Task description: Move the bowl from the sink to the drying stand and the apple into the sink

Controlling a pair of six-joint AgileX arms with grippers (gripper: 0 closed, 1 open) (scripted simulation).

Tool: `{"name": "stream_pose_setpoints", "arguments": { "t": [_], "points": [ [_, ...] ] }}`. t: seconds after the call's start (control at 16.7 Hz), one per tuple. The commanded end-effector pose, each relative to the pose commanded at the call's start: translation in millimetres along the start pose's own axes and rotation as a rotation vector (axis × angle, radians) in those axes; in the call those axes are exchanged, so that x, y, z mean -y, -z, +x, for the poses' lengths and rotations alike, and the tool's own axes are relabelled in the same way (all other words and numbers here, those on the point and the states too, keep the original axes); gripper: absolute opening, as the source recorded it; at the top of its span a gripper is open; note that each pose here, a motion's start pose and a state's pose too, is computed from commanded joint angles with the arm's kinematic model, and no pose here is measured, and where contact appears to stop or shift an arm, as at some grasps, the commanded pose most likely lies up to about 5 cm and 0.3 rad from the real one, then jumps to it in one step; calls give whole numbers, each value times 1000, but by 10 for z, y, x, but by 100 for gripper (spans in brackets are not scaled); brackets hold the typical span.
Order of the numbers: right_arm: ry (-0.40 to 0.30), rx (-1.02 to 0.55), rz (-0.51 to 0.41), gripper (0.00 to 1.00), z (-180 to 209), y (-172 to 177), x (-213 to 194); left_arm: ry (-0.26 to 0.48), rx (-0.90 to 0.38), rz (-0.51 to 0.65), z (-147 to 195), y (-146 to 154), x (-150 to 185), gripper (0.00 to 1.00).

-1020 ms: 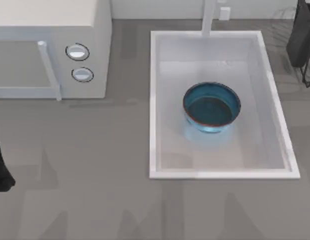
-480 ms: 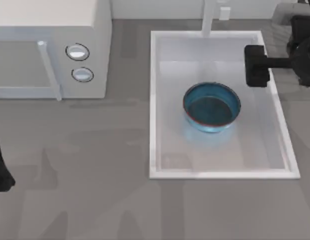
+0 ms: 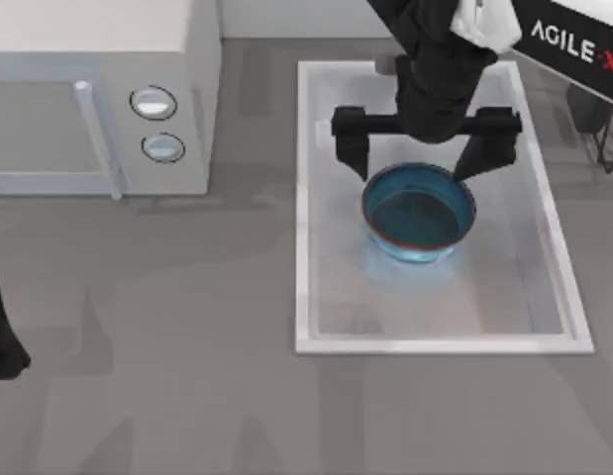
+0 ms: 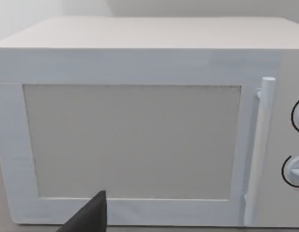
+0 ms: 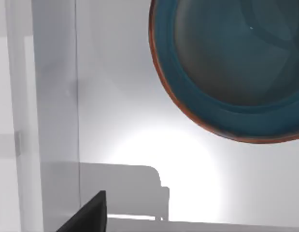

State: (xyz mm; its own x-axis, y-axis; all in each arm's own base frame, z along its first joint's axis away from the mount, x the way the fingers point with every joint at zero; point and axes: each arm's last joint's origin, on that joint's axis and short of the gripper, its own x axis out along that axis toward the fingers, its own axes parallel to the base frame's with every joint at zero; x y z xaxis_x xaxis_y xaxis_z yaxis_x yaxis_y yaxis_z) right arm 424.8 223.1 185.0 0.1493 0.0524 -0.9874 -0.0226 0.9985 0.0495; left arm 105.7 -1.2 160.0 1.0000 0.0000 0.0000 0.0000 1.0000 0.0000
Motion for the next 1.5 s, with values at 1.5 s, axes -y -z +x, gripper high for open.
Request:
{"name": "stream_pose_setpoints", "arguments": {
  "t": [1.5],
  "points": [
    [55, 50, 23, 100, 1469, -318, -364, 0, 0, 0, 0, 0, 0, 100]
  ]
}}
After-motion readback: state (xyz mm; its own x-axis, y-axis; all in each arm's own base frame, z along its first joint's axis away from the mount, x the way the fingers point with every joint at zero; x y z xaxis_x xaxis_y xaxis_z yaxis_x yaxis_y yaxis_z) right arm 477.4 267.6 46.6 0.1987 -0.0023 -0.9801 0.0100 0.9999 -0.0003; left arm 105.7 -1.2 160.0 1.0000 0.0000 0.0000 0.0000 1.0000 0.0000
